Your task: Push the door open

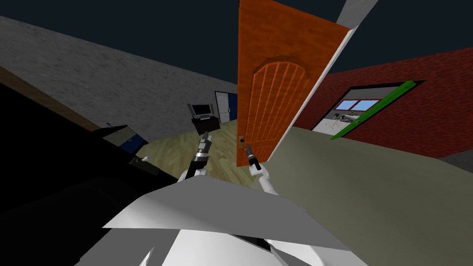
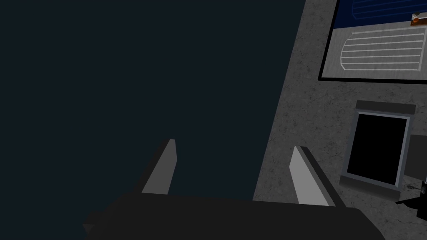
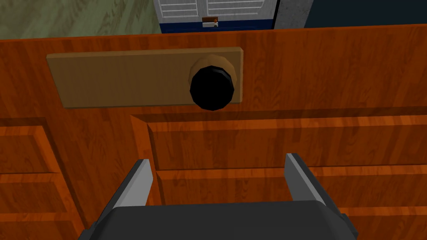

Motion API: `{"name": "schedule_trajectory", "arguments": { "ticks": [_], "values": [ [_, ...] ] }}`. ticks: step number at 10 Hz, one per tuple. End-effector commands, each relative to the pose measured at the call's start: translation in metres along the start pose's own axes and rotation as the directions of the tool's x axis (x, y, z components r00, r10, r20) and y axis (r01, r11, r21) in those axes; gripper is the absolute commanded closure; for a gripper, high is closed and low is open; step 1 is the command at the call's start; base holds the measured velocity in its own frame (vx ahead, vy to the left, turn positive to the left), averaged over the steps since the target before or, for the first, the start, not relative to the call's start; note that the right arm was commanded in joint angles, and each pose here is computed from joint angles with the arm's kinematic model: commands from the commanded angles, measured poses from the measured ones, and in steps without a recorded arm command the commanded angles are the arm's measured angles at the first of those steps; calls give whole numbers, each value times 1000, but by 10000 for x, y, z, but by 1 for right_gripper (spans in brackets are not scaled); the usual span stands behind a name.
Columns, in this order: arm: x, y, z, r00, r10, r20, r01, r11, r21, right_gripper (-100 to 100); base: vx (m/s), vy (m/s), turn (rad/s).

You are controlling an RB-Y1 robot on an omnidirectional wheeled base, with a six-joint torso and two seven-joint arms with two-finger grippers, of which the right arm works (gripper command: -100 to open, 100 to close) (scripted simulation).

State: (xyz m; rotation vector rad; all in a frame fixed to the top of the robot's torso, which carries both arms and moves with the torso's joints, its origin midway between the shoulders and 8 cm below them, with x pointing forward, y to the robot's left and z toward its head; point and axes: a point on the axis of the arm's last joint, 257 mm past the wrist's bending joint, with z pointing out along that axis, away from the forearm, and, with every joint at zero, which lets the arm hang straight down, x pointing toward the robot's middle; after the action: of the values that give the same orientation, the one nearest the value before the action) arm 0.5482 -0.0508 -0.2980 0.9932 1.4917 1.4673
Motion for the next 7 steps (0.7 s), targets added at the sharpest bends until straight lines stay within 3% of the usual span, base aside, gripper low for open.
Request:
{"name": "schedule_trajectory", "arguments": {
  "ticks": [1,3,7],
  "values": [
    [82,18,15,1000,15,-9,-15,1000,-4,-100,-209,-68,-12],
    [-3,9,-8,1000,3,0,-3,1000,-2,-100,8,-5,18],
    [-59,4,-5,1000,-2,10,2,1000,-4,-100,183,86,23]
  ]
}}
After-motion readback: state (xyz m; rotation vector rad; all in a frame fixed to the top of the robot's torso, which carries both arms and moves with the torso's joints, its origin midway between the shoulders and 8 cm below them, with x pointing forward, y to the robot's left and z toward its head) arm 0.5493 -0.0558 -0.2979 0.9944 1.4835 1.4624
